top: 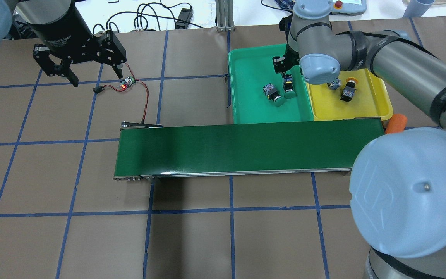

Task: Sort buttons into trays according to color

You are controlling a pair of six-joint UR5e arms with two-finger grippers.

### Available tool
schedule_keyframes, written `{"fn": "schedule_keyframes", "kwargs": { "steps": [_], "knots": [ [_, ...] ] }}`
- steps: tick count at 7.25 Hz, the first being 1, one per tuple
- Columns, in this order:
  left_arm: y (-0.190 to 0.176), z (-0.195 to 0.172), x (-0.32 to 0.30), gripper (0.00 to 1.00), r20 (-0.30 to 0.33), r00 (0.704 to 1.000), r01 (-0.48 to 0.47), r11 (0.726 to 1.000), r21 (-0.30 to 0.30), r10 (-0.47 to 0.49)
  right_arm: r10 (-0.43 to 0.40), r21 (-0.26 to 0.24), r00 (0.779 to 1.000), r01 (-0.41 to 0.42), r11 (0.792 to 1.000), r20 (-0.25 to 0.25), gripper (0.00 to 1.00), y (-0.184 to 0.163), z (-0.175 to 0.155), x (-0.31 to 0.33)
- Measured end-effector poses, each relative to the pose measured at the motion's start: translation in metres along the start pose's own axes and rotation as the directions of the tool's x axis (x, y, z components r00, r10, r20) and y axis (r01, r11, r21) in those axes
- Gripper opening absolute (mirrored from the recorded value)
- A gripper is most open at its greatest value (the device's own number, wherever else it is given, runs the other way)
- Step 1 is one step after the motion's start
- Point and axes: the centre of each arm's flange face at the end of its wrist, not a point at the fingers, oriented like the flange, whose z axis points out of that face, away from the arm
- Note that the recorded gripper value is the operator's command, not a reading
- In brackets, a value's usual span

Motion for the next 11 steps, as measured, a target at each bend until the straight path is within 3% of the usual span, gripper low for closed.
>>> {"fn": "schedule_keyframes", "kwargs": {
  "steps": [4, 8, 11],
  "knots": [
    [-0.001, 0.0, 0.0, 1.0, 0.0, 1.0, 0.001, 1.0, 0.001, -0.001, 0.033, -0.181, 0.997, -0.021, 0.983, 0.065, 1.0, 0.061, -0.122, 0.016],
    [-0.003, 0.0, -0.001, 1.0, 0.008, 1.0, 0.003, 1.0, 0.004, -0.003, 0.05, -0.224, 0.997, -0.035, 0.974, 0.063, 1.0, 0.13, -0.223, 0.013],
    [-0.002, -0.001, -0.001, 1.0, 0.007, 1.0, 0.001, 1.0, 0.003, -0.001, 0.052, -0.267, 0.997, -0.033, 0.963, 0.063, 1.0, 0.167, -0.239, 0.006]
  ]
}}
